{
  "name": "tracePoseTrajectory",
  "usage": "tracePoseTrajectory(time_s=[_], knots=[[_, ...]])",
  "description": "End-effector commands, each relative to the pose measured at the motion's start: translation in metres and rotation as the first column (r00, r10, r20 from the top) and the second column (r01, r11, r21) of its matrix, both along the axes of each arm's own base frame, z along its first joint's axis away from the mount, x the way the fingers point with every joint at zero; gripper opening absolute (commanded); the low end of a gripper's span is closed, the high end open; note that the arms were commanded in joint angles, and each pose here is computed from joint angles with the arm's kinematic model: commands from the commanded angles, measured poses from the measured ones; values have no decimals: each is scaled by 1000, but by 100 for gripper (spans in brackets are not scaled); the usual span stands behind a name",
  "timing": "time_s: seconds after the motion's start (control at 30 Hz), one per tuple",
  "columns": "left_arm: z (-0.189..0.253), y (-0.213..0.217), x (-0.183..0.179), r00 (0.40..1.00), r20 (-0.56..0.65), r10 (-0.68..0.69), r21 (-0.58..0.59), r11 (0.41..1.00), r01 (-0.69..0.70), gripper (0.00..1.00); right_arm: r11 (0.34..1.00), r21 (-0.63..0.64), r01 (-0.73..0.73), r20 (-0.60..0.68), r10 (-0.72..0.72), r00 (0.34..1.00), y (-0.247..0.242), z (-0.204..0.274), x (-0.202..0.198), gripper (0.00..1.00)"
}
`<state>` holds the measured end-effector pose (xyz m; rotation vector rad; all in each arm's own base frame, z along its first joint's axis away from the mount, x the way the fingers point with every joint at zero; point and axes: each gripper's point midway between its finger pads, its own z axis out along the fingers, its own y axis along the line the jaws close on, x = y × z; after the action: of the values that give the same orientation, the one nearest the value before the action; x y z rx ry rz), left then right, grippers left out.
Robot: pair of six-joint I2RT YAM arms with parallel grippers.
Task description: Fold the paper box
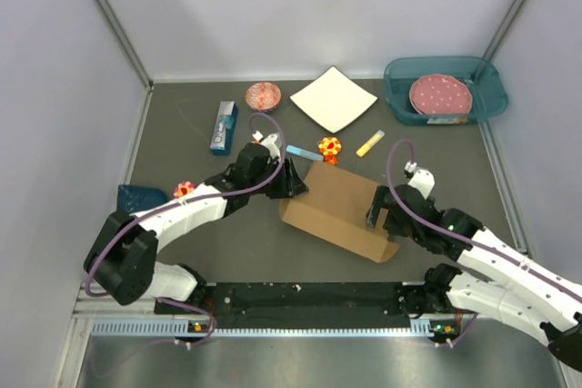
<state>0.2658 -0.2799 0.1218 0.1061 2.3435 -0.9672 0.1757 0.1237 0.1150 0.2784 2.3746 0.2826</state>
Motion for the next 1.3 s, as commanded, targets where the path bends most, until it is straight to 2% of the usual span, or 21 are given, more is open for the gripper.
tracePoseTrajectory(time_s=[0.0,0.1,0.2,0.27,0.37,0.53,0.6,0.73,0.87,1.03,1.2,1.27], knots=[[5,-4,-14,999,-34,-41,-57,998,39,52,999,35,-3,18,2,1000,8,3,7,97],[8,-3,-12,999,-11,-45,-43,998,44,59,999,41,-2,22,1,1000,9,5,9,97],[1,13,-5,1000,12,-11,69,998,10,69,999,43,-3,30,2,1000,9,8,10,97],[-4,20,-5,1000,8,-4,125,992,3,71,999,44,-8,31,6,1000,10,9,10,97],[-3,19,-7,1000,4,-20,118,993,19,70,999,34,-8,26,7,1000,9,6,10,97],[-2,6,-16,997,-27,-76,46,996,77,61,1000,23,-7,13,6,1000,9,3,11,97],[-1,1,-21,993,-51,-103,22,994,104,61,1000,22,-4,12,3,1000,8,2,12,97],[-5,1,-27,990,-72,-123,29,992,125,65,999,31,-5,12,5,1000,10,3,13,97],[-11,8,-28,987,-78,-142,91,985,149,71,999,31,-9,9,9,1000,11,2,14,97],[-22,14,-33,983,-101,-151,127,978,163,72,999,31,-14,3,14,1000,13,1,15,97],[-16,2,-41,974,-122,-194,43,979,200,65,999,29,-15,0,15,1000,14,-1,15,97],[-16,-2,-44,967,-140,-213,18,976,218,59,999,28,-14,0,14,1000,14,-1,16,97]])
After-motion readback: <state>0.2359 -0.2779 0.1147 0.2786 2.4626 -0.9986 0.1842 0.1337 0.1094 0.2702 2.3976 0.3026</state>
